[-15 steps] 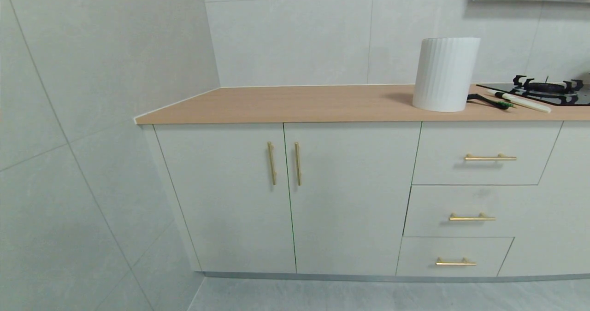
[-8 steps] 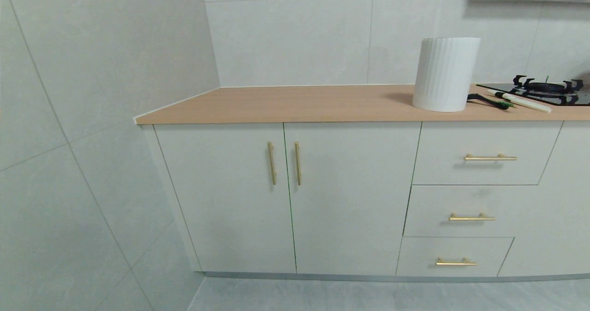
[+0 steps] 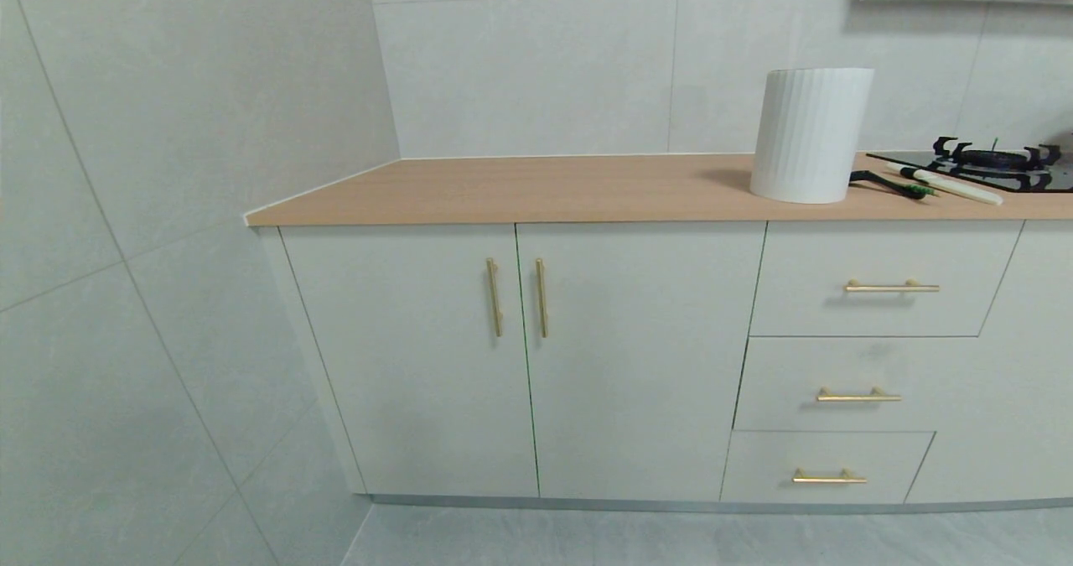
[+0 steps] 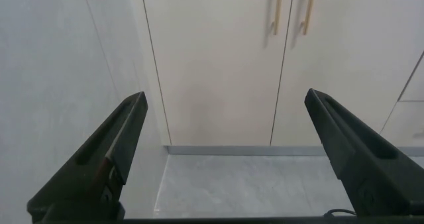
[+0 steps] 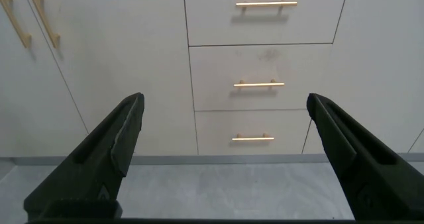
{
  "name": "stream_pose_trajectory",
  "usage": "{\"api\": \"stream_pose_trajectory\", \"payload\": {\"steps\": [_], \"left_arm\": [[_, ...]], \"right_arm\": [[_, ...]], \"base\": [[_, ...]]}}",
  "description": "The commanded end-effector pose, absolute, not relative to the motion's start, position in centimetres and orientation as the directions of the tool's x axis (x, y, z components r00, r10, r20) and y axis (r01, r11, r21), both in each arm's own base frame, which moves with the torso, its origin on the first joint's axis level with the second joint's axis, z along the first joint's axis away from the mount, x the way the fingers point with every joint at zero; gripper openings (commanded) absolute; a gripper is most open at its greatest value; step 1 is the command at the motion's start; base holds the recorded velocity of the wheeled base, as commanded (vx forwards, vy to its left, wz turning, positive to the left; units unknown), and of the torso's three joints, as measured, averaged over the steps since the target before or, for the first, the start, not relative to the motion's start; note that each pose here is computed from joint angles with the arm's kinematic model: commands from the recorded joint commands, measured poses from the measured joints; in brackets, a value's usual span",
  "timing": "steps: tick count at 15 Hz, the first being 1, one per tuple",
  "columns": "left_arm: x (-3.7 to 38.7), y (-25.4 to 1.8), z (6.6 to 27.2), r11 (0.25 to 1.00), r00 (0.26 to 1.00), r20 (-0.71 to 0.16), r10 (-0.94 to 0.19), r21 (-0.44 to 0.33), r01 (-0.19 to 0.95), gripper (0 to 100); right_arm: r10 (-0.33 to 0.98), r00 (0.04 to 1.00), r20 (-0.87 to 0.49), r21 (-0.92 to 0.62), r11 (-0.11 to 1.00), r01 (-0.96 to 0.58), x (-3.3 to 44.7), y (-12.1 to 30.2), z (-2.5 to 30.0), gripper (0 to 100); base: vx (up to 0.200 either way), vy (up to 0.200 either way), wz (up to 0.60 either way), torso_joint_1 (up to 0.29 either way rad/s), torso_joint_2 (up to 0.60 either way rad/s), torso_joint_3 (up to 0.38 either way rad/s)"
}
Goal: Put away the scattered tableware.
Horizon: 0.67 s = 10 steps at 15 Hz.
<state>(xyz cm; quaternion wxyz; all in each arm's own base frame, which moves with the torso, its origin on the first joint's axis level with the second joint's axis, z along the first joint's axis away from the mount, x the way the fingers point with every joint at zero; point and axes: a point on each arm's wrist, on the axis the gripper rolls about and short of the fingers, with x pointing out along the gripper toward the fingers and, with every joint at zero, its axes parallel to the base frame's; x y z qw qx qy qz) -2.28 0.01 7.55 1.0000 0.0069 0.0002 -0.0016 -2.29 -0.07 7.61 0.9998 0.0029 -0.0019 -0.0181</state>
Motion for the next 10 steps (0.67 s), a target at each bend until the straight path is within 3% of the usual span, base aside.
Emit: {"api": "stream_pose_trajectory", "payload": {"steps": [1,7,10], "left_arm": [[-2.28,0.0,7.53,1.0,1.0,-0.002,-0.005,0.014,0.005,100],[-2.28,0.0,7.55,1.0,1.0,0.0,-0.005,0.012,0.005,100],[-2.28,0.0,7.53,1.0,1.0,-0.002,-0.003,0.014,0.003,100]], "right_arm": [[-0.035,0.999,0.002,0.006,0.999,0.035,-2.28,-0.07,7.61,100],[-0.035,0.999,0.002,0.006,0.999,0.035,-2.28,-0.07,7.61,100],[-0.035,0.999,0.002,0.008,0.999,0.035,-2.28,-0.07,7.61,100]], "base": [[0.0,0.0,0.0,0.0,0.0,0.0],[0.0,0.0,0.0,0.0,0.0,0.0],[0.0,-0.2,0.0,0.006,0.0,-0.004]]}}
